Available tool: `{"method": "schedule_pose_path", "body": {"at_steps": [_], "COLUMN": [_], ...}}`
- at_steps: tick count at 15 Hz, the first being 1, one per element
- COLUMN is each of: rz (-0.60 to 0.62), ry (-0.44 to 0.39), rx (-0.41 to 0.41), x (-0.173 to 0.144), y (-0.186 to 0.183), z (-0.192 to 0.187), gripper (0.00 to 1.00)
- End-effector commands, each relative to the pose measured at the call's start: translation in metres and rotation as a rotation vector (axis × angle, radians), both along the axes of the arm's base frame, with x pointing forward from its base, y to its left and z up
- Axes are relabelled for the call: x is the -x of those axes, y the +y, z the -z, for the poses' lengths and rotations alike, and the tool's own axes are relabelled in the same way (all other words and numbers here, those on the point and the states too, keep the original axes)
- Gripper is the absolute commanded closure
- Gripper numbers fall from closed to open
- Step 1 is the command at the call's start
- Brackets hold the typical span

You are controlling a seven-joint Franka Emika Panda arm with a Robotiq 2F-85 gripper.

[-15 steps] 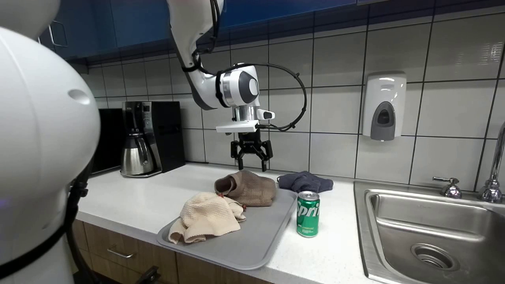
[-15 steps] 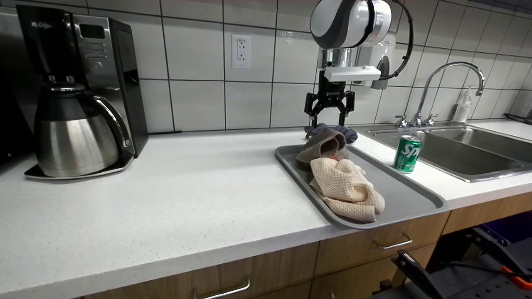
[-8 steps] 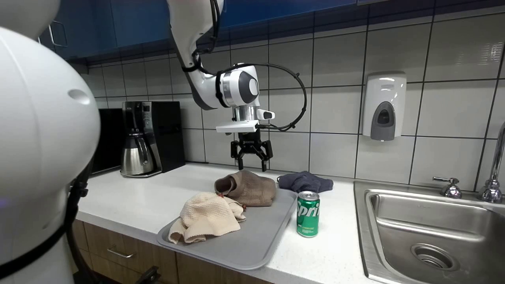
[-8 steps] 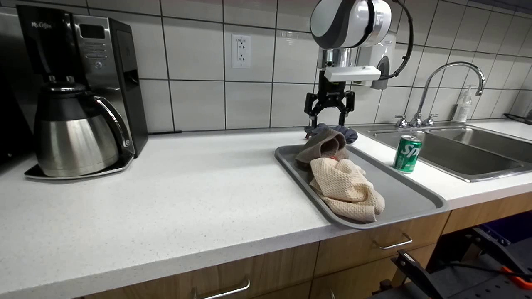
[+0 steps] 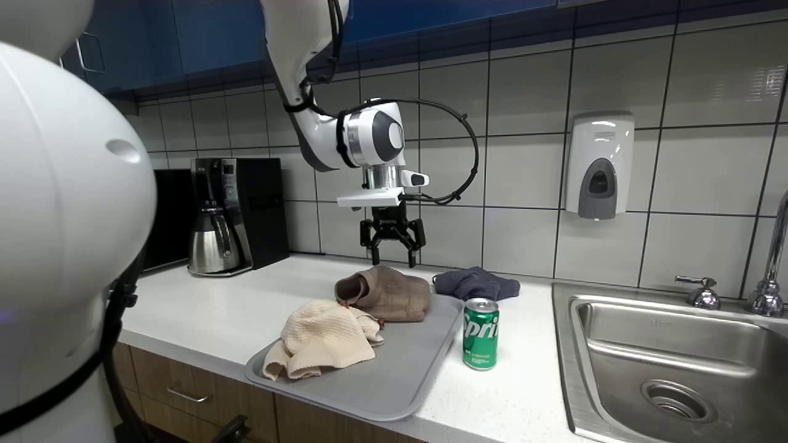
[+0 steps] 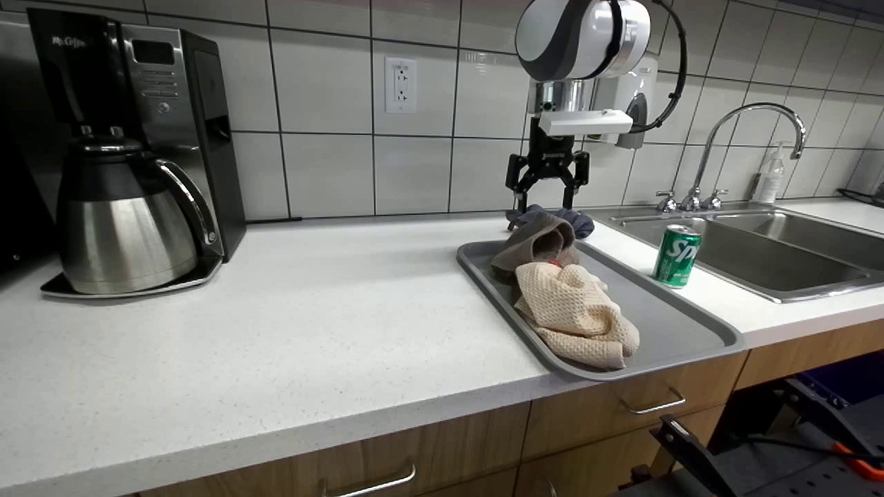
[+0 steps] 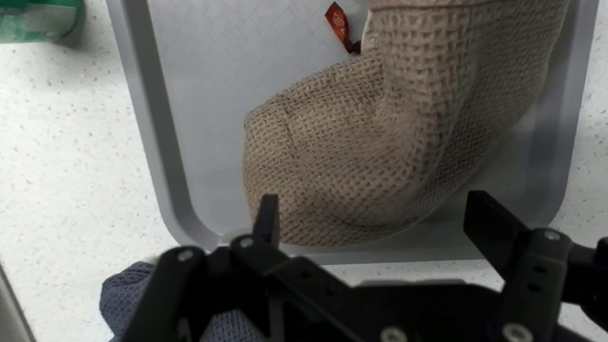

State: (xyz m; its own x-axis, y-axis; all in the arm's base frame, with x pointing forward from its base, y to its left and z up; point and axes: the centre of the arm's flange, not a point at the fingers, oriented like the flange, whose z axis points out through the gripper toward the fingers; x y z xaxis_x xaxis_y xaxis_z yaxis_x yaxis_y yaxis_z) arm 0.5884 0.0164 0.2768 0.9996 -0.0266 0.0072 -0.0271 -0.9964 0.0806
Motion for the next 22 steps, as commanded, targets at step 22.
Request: {"method": "schedule_pose_path", "body": {"at_steps": [22], "rz": [0.192], "ry": [-0.108], "rx": [-0.017], "x": [-0.035], "y": [-0.08], "z": [0.002], "gripper": [0.0]}}
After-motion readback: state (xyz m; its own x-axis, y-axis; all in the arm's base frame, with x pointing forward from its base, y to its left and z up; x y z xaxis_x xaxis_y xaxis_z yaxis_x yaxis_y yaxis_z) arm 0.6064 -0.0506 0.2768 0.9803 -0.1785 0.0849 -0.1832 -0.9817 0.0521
